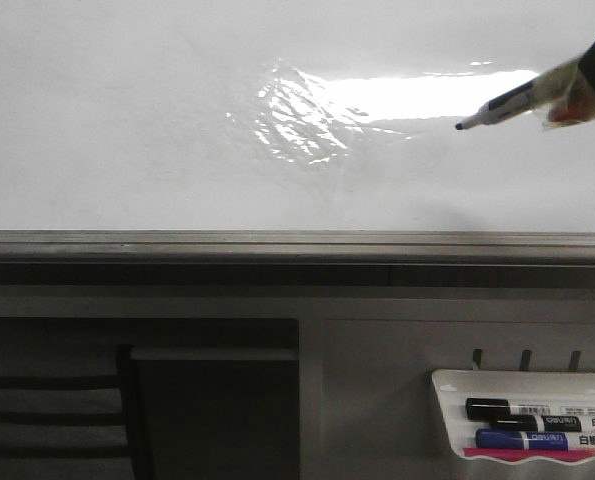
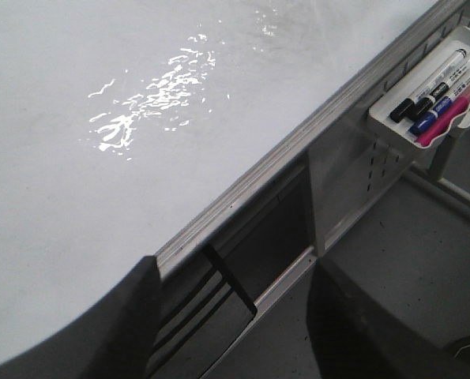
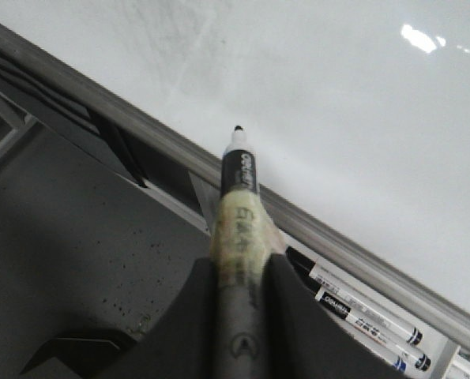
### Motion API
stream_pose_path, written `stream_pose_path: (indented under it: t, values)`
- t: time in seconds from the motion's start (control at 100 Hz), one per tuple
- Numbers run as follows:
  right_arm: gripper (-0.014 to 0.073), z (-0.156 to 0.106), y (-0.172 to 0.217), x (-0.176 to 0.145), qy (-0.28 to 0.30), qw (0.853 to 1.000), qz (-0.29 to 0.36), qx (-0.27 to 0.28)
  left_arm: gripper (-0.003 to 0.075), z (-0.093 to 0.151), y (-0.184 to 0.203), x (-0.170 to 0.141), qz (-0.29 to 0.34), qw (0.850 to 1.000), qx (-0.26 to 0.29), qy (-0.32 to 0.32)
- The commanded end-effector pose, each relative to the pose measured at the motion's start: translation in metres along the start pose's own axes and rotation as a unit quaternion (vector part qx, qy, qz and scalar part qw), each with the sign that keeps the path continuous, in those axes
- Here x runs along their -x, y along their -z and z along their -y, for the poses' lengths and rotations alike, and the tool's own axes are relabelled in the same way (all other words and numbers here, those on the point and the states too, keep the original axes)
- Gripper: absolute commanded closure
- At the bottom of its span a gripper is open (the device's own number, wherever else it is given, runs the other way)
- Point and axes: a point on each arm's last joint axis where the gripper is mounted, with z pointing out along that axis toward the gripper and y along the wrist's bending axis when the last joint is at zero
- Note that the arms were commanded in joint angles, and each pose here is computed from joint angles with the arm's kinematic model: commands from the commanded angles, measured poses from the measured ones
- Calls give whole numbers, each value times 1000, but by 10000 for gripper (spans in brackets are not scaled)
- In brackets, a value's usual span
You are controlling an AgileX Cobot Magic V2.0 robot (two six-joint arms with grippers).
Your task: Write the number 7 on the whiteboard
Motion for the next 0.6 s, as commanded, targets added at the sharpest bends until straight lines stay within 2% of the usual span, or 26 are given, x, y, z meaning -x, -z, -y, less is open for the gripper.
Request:
stream_pose_path:
  t: [0.0, 0.09, 0.24, 0.4, 0.59]
  values:
    - [659, 1, 11, 17, -7, 998, 67, -12, 335, -4, 7, 15, 62, 998, 19, 19]
    - [659, 1, 9, 25, -21, 998, 51, 2, 335, -5, 7, 17, 76, 997, 22, 26]
    - [659, 1, 6, 51, -12, 1000, 14, 24, 335, -5, 8, 19, 85, 996, 25, 28]
    - [659, -19, -13, 50, -4, 996, 69, 47, 335, -6, 7, 19, 84, 996, 25, 28]
    - [659, -20, -37, 66, -4, 997, 67, 49, 335, -6, 8, 21, 93, 995, 29, 30]
